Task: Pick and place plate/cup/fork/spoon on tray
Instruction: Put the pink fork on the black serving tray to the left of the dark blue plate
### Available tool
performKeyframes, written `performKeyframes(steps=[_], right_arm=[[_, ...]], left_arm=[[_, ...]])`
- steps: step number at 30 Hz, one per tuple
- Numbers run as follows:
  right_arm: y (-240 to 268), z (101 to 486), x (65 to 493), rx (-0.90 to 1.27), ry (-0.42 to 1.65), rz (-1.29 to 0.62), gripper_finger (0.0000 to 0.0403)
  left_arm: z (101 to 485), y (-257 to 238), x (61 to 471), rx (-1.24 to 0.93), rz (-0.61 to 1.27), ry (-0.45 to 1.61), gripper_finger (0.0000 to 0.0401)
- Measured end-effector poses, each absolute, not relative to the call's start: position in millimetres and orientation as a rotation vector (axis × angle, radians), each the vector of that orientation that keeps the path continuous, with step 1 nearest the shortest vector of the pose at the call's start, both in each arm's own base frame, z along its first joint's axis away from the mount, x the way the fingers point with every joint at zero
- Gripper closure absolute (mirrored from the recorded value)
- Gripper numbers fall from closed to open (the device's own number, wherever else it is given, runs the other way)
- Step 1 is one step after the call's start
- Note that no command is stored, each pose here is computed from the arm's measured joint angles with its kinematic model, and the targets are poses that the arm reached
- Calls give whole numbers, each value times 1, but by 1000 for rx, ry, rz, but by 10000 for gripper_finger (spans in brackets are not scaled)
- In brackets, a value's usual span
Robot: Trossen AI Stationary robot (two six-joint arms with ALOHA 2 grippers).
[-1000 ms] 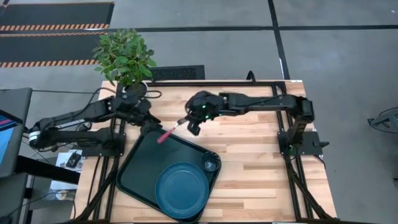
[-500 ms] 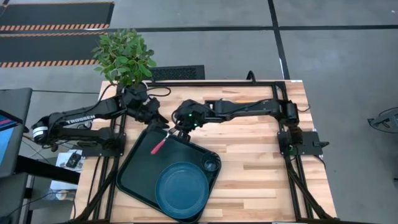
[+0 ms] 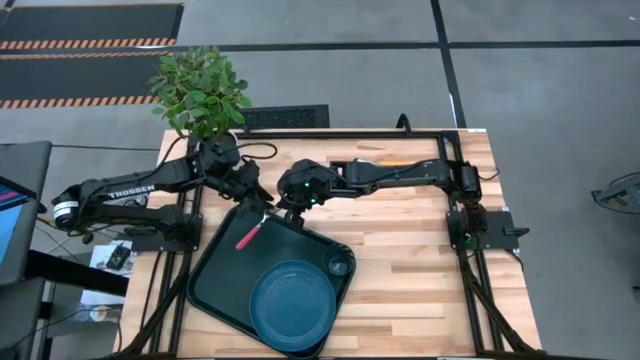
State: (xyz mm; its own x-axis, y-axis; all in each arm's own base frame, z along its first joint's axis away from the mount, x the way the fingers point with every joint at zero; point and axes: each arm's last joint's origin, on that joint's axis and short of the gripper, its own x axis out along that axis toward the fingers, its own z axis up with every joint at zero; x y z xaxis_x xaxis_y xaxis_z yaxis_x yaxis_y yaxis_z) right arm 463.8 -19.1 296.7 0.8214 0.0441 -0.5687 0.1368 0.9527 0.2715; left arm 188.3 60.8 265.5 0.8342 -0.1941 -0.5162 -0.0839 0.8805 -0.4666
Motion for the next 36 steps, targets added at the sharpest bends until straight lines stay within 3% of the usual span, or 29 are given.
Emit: performKeyframes(steps=[14, 21, 25, 30, 36], right_arm=[[-19, 300, 466, 315, 570, -22, 400], [-19, 300, 466, 315, 572, -26, 395], [-20, 300, 466, 315, 572, -28, 391], [-19, 304, 461, 301, 587, -21, 353], [-14, 344, 422, 300, 653, -7, 297]], left_arm=[[264, 55, 190, -462, -71, 605, 325], [264, 55, 190, -436, -65, 604, 390], [264, 55, 190, -430, -67, 603, 397], [262, 53, 188, -477, -57, 586, 401], [233, 38, 165, -586, -72, 550, 401]])
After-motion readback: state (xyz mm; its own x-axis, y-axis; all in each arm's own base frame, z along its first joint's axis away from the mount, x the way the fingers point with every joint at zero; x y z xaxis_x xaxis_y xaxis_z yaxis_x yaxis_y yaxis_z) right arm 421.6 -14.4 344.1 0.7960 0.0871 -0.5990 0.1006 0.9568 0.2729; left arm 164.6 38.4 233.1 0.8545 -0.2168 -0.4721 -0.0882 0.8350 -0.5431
